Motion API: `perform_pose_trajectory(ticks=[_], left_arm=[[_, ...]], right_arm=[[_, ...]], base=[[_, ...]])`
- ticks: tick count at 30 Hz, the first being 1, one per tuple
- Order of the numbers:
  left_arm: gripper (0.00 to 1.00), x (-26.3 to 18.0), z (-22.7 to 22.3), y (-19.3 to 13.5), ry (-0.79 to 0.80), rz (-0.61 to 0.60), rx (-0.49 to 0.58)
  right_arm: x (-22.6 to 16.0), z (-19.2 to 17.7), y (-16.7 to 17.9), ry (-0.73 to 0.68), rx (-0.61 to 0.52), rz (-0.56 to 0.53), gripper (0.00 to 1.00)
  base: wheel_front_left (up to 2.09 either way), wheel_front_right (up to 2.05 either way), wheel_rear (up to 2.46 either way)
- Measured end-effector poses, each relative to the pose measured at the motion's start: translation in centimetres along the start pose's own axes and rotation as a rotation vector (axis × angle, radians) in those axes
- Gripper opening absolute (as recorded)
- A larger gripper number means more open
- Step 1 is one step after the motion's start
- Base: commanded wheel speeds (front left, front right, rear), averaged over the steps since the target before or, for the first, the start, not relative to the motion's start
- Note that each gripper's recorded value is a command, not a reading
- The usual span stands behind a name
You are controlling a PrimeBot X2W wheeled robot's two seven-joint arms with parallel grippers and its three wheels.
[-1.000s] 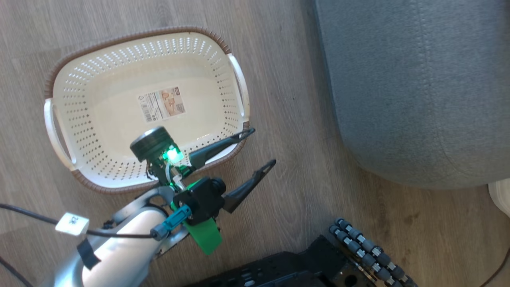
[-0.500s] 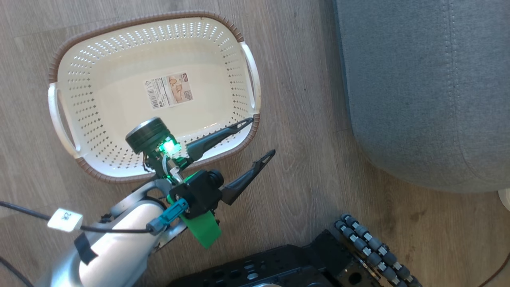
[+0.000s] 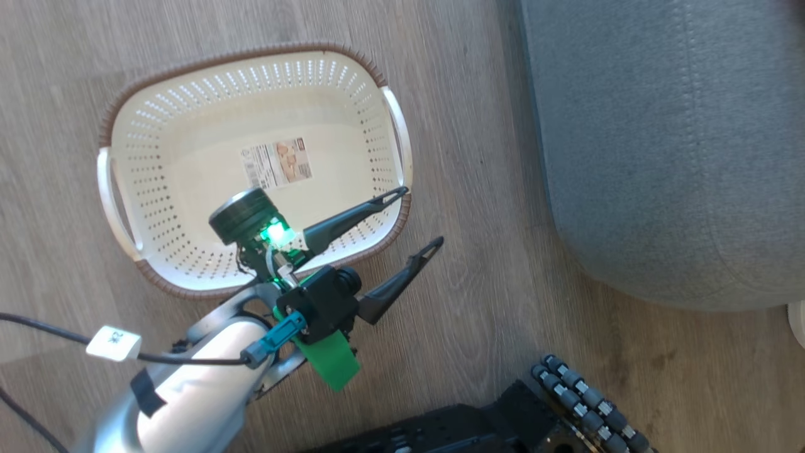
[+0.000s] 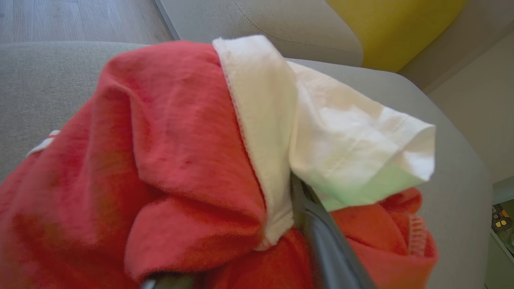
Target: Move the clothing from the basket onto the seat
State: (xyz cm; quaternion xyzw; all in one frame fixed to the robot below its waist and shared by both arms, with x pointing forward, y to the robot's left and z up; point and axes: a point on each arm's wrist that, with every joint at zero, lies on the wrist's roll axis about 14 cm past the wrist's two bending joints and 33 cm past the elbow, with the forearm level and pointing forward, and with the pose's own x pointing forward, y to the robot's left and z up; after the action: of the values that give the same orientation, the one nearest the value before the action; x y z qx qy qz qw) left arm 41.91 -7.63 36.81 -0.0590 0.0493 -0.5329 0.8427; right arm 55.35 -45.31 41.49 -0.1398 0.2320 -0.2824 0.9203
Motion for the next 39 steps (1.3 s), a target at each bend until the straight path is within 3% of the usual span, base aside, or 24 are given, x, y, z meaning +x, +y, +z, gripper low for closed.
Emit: perform_pose_trajectory(ticks=[9,22,31,39], left_arm=[[1.00,0.4,3.9,-1.7,-0.053,-0.003,0.037],[1.00,-0.7,8.1,-6.3,-0.081,0.004,0.072],[1.00,-1.9,10.6,-8.0,-0.110,0.050,0.101],[1.00,-3.4,12.6,-8.8,-0.146,0.121,0.122]], right_arm=[[-2.5,-0.3,-2.3,0.075,-0.003,0.014,1.00],[-7.0,3.1,-7.3,0.087,-0.030,0.042,1.00],[-10.0,7.9,-10.9,-0.111,-0.026,0.034,1.00],[-13.2,12.1,-10.8,-0.345,-0.001,0.080,1.00]], base=[[0.00,0.00,0.00],[0.00,0.00,0.00],[0.00,0.00,0.00],[0.00,0.00,0.00]])
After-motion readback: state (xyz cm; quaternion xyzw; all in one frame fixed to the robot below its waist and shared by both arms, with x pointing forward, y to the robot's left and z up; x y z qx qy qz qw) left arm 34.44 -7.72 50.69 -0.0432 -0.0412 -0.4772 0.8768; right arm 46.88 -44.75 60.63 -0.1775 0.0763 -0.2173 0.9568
